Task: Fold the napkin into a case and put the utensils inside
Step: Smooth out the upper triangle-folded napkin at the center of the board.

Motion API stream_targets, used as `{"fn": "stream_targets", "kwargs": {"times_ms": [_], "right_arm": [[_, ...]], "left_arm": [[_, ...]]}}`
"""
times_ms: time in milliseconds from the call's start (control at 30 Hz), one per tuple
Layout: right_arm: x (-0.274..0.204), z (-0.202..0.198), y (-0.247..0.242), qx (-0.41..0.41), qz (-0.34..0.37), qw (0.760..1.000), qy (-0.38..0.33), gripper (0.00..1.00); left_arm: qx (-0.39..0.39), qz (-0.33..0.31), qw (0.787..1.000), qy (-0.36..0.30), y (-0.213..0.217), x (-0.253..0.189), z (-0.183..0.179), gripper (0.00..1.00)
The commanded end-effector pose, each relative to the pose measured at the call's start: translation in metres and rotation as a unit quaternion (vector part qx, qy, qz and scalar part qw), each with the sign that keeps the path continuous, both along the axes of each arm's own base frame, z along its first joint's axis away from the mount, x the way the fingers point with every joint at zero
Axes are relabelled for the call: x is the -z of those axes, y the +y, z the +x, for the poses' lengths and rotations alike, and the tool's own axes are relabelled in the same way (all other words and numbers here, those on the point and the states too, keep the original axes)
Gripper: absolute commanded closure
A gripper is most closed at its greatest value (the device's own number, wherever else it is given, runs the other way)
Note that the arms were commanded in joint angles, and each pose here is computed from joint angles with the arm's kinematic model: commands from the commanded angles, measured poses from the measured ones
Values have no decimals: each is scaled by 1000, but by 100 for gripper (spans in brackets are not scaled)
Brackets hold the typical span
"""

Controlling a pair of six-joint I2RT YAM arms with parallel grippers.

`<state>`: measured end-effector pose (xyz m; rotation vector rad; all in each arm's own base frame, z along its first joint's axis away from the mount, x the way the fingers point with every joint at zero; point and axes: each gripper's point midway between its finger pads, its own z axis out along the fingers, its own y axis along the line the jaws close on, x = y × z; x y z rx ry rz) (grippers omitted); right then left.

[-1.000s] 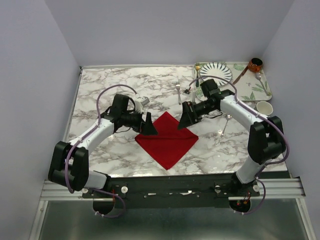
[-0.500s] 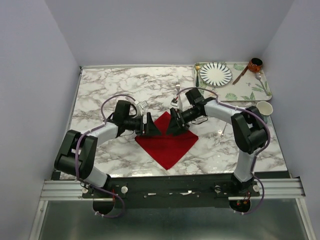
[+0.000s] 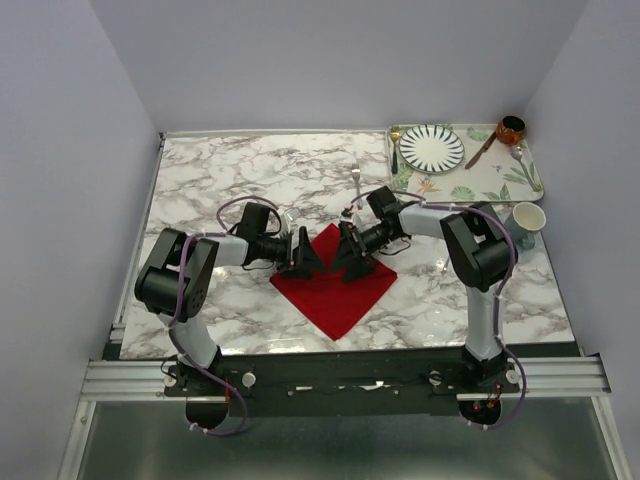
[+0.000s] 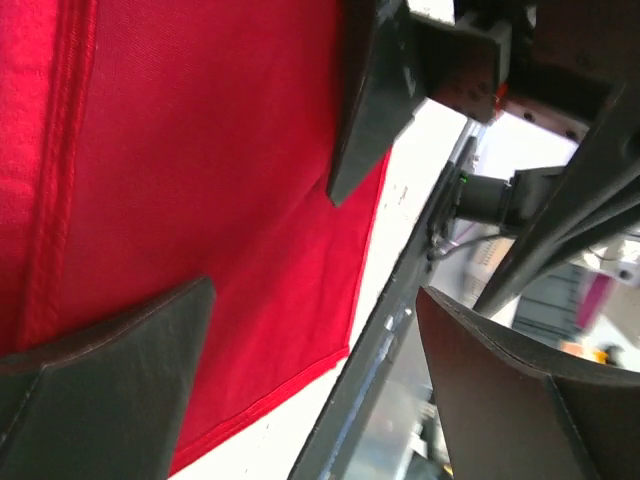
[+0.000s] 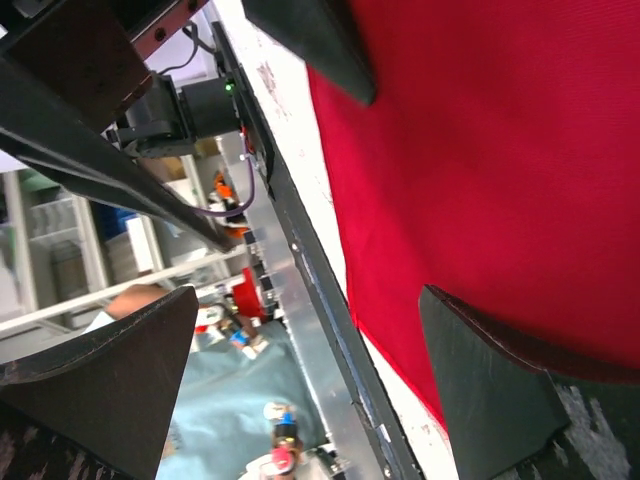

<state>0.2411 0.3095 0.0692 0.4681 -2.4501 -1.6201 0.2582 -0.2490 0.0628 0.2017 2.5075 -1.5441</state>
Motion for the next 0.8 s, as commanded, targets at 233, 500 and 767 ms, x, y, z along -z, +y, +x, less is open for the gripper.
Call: {"fn": "stream_targets", "kwargs": {"times_ms": [233,500,767], "right_arm": [[37,-3,-32,26,38,994,100,0],[40,-9,-46,38,48,992,114,0],[30,-13,-52,35,41,996,70,0]], "left_arm": [[14,15,998,66,19,44,-5,1],[3,31,997,75,37,58,-2,1],[0,39,997,74,40,60,-3,1]]}}
